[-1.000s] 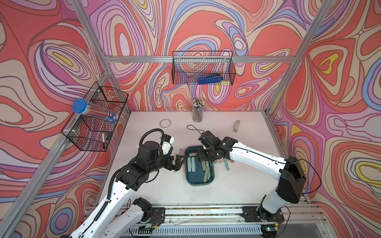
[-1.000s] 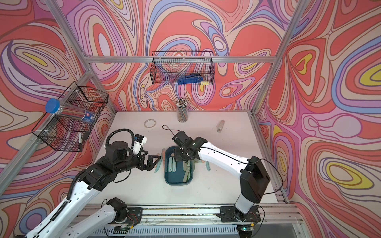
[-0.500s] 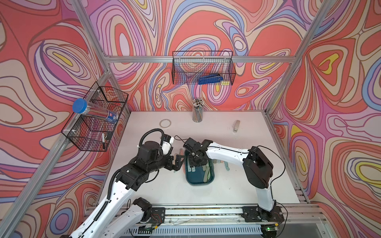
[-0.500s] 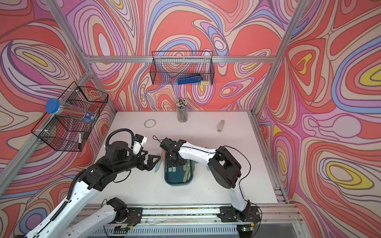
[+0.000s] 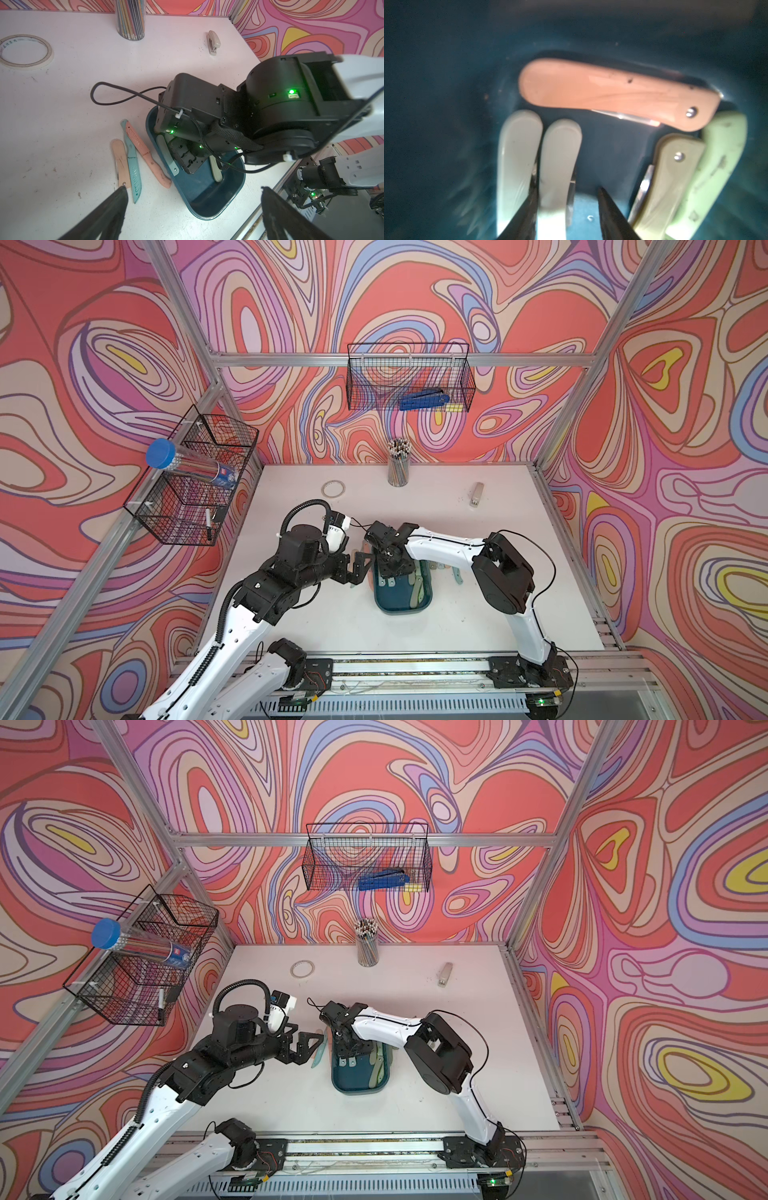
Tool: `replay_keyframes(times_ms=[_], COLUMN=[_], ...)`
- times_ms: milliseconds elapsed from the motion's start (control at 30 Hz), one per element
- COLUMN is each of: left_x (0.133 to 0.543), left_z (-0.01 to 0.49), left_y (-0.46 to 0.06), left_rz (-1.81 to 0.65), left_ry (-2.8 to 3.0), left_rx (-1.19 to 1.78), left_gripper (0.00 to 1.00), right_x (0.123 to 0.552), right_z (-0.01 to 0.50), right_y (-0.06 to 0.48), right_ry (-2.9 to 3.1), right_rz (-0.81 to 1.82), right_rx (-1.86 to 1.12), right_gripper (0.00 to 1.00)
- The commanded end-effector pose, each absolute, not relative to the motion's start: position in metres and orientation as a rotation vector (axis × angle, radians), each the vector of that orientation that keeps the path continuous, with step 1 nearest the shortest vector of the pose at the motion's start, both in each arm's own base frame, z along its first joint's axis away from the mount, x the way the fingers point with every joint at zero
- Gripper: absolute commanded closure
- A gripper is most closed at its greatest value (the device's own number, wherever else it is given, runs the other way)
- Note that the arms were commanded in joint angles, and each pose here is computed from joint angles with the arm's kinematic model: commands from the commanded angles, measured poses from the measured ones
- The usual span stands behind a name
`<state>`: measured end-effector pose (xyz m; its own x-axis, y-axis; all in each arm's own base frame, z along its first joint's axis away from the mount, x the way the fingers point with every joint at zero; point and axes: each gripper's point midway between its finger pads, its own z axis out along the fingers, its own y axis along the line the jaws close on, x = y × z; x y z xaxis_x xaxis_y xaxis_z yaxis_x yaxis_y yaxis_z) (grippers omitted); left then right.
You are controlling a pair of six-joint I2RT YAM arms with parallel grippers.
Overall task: Take the fruit knife out of the storage box
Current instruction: Pick up the fruit knife from the storage box.
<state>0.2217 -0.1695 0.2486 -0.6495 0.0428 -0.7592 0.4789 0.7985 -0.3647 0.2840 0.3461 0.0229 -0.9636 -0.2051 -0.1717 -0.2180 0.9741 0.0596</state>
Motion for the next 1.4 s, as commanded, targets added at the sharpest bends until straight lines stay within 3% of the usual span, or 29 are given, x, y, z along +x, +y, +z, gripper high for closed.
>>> replay_keyframes(times_ms=[0, 800, 1367], left_x=[0.221, 0.221, 0.221], left_z=[0.251, 0.252, 0.251], left_y=[-0.170, -0.170, -0.171], left_rz=[-0.709, -0.708, -0.714], left_ry=[2.182, 2.176, 2.178], left_rx=[0.396, 0.396, 0.403], left_gripper=[0.00, 0.00, 0.00], right_x=[0.291, 0.297, 0.300], right_z=[0.014, 0.029, 0.095], right_y=[0.340, 0.341, 0.335], right_ry=[2.958, 2.912, 2.806], right_rz=[0.048, 0.068, 0.154], right_rx=[-0.299, -0.305, -0.268], right_gripper=[0.54, 0.81, 0.85])
